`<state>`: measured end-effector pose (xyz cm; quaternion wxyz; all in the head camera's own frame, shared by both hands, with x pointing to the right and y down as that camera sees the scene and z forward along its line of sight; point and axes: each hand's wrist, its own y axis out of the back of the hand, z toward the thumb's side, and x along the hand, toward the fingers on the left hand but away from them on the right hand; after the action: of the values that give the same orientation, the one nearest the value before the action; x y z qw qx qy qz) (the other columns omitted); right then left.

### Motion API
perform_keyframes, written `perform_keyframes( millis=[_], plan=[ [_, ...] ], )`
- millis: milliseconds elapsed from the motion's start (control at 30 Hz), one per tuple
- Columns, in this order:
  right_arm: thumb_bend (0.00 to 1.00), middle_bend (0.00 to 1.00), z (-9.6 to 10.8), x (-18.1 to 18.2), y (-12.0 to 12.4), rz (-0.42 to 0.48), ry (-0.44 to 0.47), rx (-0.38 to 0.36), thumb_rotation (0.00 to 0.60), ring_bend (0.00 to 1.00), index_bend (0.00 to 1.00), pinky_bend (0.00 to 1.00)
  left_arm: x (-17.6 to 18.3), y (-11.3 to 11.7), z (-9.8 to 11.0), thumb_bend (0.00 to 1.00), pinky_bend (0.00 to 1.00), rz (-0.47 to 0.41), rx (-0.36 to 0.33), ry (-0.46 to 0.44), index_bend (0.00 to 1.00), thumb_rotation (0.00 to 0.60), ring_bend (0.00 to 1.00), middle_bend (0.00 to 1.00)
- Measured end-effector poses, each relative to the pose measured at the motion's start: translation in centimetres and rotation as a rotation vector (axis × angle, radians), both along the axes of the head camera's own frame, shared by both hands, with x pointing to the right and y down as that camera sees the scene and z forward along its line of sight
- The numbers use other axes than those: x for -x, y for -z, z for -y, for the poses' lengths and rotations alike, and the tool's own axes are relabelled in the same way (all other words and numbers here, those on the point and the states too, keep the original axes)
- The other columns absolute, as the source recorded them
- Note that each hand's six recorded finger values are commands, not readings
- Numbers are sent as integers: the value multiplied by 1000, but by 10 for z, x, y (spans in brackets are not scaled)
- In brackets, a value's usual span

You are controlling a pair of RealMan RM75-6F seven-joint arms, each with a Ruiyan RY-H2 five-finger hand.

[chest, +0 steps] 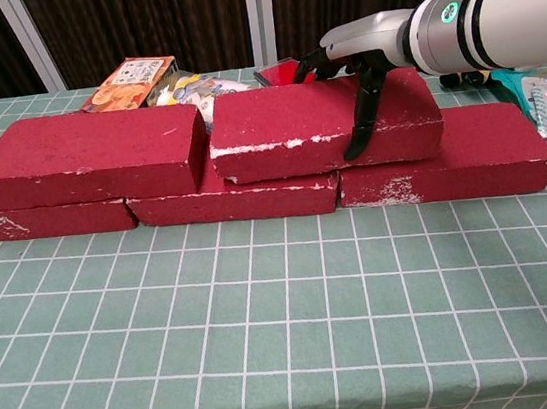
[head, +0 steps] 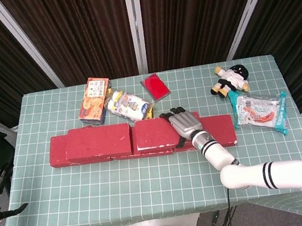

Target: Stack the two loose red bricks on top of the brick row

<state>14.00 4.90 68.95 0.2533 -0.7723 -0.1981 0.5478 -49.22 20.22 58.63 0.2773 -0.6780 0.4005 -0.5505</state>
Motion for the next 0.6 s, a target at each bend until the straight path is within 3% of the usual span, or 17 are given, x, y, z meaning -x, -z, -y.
perform_keyframes(
  millis=[600],
  plan=[
    [0, 290, -4, 14, -4, 32, -20, 26, 600, 0, 177, 0, -3, -4, -1, 88, 0, -16, 16, -2, 0, 600, 0, 0]
  ],
)
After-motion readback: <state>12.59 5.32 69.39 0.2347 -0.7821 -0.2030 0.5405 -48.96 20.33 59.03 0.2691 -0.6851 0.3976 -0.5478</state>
